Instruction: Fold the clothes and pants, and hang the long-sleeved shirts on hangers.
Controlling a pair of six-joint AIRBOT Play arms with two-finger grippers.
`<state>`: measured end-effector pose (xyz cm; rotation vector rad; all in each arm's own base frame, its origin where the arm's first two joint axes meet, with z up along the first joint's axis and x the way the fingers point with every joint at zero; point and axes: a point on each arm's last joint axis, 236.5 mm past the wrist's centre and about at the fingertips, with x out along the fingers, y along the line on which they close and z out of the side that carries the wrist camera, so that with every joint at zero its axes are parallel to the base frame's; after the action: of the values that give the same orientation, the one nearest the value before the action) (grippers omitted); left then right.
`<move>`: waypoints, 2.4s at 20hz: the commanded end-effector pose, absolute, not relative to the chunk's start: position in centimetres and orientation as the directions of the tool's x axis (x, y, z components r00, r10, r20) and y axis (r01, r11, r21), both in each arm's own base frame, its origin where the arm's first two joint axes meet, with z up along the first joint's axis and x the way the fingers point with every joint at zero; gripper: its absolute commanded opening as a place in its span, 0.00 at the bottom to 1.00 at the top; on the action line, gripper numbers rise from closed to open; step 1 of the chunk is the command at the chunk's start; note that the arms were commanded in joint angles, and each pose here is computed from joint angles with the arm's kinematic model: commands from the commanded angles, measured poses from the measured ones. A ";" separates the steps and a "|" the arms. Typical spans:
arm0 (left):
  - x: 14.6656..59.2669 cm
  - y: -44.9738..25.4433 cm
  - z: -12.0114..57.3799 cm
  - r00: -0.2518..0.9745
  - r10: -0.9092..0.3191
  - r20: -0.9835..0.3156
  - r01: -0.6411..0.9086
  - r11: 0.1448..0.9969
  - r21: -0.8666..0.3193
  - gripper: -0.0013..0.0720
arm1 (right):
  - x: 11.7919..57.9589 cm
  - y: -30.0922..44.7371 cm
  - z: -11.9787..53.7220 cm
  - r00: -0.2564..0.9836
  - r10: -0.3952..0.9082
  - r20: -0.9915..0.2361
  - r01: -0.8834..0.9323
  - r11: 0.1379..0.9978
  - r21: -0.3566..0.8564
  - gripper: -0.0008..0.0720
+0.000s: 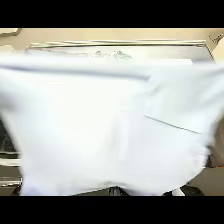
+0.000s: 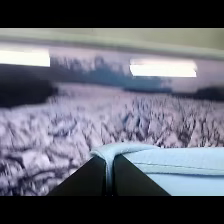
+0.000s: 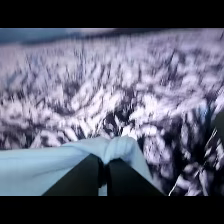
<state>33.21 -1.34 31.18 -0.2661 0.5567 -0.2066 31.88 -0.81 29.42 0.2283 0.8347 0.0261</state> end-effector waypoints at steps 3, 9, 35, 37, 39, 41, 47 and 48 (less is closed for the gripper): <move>38.0 -0.3 7.0 0.533 -0.318 -0.784 -0.113 0.891 -0.439 0.04 | 40.4 3.8 5.5 0.259 0.223 -0.940 0.131 0.956 0.263 0.07; 47.8 2.4 2.3 0.545 -0.312 -0.778 -0.180 0.863 -0.472 0.04 | 53.6 5.6 0.0 0.515 0.301 -0.803 0.270 0.832 0.485 0.07; 51.9 -1.3 -1.7 0.410 -0.433 -0.803 -0.132 0.843 -0.522 0.05 | 50.3 1.6 -0.9 0.400 0.289 -0.869 0.322 0.844 0.429 0.07; 48.7 -0.8 -1.8 0.300 -0.480 -0.824 -0.152 0.829 -0.538 0.05 | 46.8 1.2 0.3 0.304 0.268 -0.914 0.306 0.882 0.359 0.07; 44.3 -0.5 -2.8 0.119 -0.509 -0.852 -0.145 0.840 -0.523 0.05 | 43.1 0.6 -0.1 0.163 0.239 -0.957 0.306 0.910 0.279 0.07; 41.2 0.1 -3.9 -0.013 -0.483 -0.876 -0.149 0.867 -0.476 0.05 | 41.1 0.5 -1.7 0.080 0.234 -0.969 0.325 0.913 0.247 0.07; 39.2 -0.4 -4.1 -0.094 -0.498 -0.862 -0.158 0.862 -0.481 0.05 | 39.9 0.9 -4.2 0.014 0.251 -0.968 0.375 0.896 0.238 0.07; 39.1 -0.4 -4.2 -0.100 -0.496 -0.862 -0.165 0.863 -0.478 0.05 | 39.7 0.9 -4.2 0.008 0.252 -0.968 0.387 0.892 0.235 0.07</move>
<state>40.62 -0.38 -4.18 -0.5215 1.6050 -0.2919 40.71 0.91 -3.75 0.5018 1.5382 -0.0922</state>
